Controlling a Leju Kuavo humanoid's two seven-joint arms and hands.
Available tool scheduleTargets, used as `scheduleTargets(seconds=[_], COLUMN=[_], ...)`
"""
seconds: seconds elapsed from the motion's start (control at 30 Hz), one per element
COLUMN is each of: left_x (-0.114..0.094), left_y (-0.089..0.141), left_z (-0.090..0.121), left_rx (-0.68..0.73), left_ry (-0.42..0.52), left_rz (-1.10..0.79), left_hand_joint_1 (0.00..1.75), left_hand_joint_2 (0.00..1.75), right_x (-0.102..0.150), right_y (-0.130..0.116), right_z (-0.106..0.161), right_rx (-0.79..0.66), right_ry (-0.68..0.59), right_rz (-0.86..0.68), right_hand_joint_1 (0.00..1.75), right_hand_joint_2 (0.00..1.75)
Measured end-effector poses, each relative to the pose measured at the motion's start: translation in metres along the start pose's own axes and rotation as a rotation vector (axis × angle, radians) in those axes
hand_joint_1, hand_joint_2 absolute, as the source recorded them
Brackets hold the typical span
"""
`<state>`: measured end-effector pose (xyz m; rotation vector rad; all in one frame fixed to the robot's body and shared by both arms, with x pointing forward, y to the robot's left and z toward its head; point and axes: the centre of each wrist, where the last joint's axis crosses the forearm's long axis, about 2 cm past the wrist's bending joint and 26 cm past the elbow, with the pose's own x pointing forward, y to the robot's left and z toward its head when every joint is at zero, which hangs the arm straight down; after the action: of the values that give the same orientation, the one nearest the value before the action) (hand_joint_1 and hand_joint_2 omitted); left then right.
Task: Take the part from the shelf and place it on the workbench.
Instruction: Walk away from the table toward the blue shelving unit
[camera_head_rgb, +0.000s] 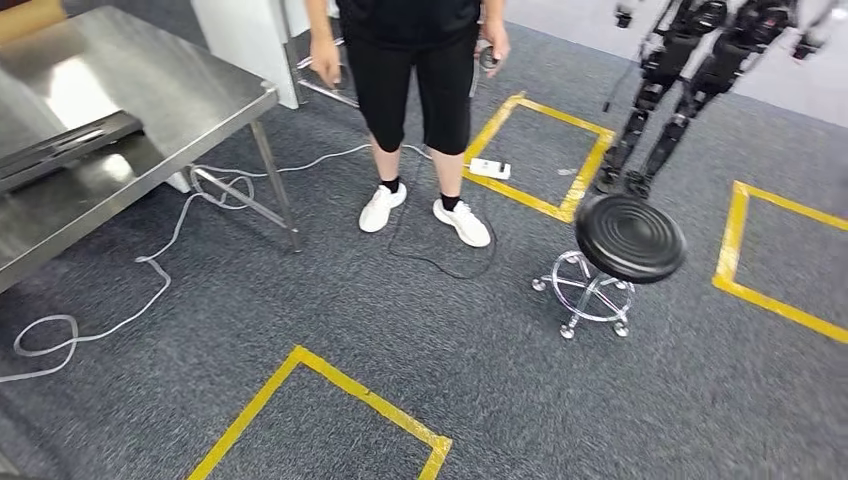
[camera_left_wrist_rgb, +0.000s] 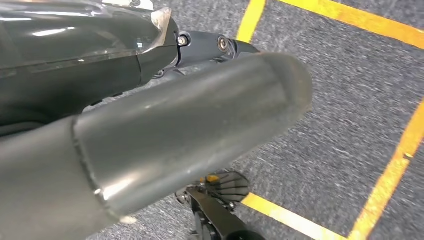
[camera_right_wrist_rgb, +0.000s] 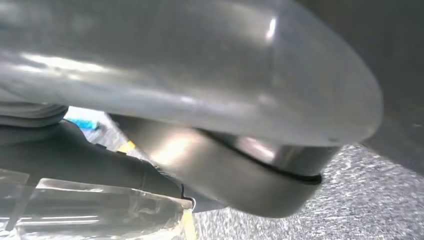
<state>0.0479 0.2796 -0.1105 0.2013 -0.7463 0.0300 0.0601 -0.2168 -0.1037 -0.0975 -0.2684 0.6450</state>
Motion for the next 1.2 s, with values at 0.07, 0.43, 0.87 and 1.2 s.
scheduleTargets(seconds=[0.07,0.43,0.87,1.2], left_x=[0.0,0.007,0.006,0.003], left_y=[0.0,0.003,0.005,-0.002], left_z=[0.0,-0.006,-0.005,-0.002], left_rx=[-0.006,-0.033,-0.025,0.066], left_ry=[-0.011,-0.053,-0.021,-0.013], left_rz=[0.024,0.011,0.003,0.028], left_hand_joint_1=[0.0,0.0,0.0,0.0], left_hand_joint_2=[0.0,0.0,0.0,0.0], right_x=[0.004,0.02,0.021,0.004], right_y=[-0.001,-0.001,0.002,-0.003], right_z=[0.0,0.0,0.0,-0.001], right_rx=[-0.001,0.014,0.042,0.029], right_ry=[-0.006,-0.01,0.007,-0.006], right_rz=[-0.002,-0.001,0.01,0.053], right_hand_joint_1=[0.0,0.0,0.0,0.0], right_hand_joint_2=[0.0,0.0,0.0,0.0])
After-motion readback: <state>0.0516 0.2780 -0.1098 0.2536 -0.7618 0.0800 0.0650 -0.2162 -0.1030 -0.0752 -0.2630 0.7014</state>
